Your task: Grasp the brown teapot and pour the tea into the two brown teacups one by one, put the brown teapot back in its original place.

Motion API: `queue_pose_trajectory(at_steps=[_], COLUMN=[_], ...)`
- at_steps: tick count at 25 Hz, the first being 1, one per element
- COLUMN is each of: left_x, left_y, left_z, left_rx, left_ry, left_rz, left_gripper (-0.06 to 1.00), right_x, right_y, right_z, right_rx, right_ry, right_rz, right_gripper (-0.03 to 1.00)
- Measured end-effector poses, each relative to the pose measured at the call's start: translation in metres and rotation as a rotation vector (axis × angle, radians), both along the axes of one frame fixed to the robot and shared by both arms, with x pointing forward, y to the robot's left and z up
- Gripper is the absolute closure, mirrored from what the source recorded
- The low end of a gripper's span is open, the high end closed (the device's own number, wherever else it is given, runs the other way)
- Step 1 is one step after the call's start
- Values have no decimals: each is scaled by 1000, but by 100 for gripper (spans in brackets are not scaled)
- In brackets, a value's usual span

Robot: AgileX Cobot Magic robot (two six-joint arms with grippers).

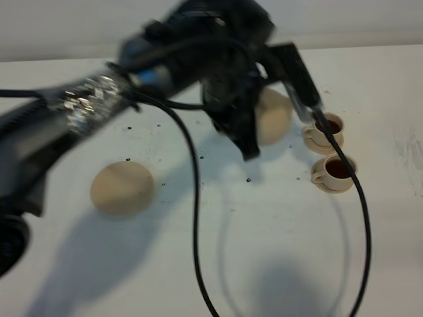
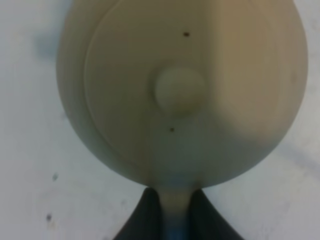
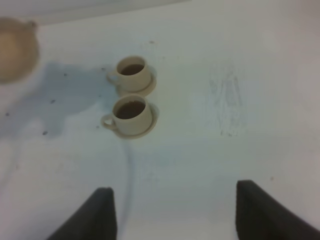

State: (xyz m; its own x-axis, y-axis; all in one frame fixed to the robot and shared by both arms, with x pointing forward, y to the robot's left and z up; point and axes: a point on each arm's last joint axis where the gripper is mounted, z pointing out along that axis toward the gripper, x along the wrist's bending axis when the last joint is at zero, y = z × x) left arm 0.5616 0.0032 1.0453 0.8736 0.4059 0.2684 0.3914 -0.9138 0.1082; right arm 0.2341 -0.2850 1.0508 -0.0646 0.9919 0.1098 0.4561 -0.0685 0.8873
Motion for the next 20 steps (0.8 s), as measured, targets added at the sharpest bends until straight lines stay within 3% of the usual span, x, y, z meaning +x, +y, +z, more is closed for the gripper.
queue_pose_trajectory(at_steps=[7,14,20], left_x=[-17,-40,-44], left_y=[77,146,178], left_z=[-6,-25,-57], left_rx=[19,-89,-168], left_ry=[58,12,-9], left_rz=[229,467,643], left_gripper=[84,84,84], right_x=[0,0,0], right_y=[0,0,0], right_z=[0,0,0], right_rx=[0,0,0], right_ry=[0,0,0], right_rz=[0,0,0], right_gripper=[43,43,43])
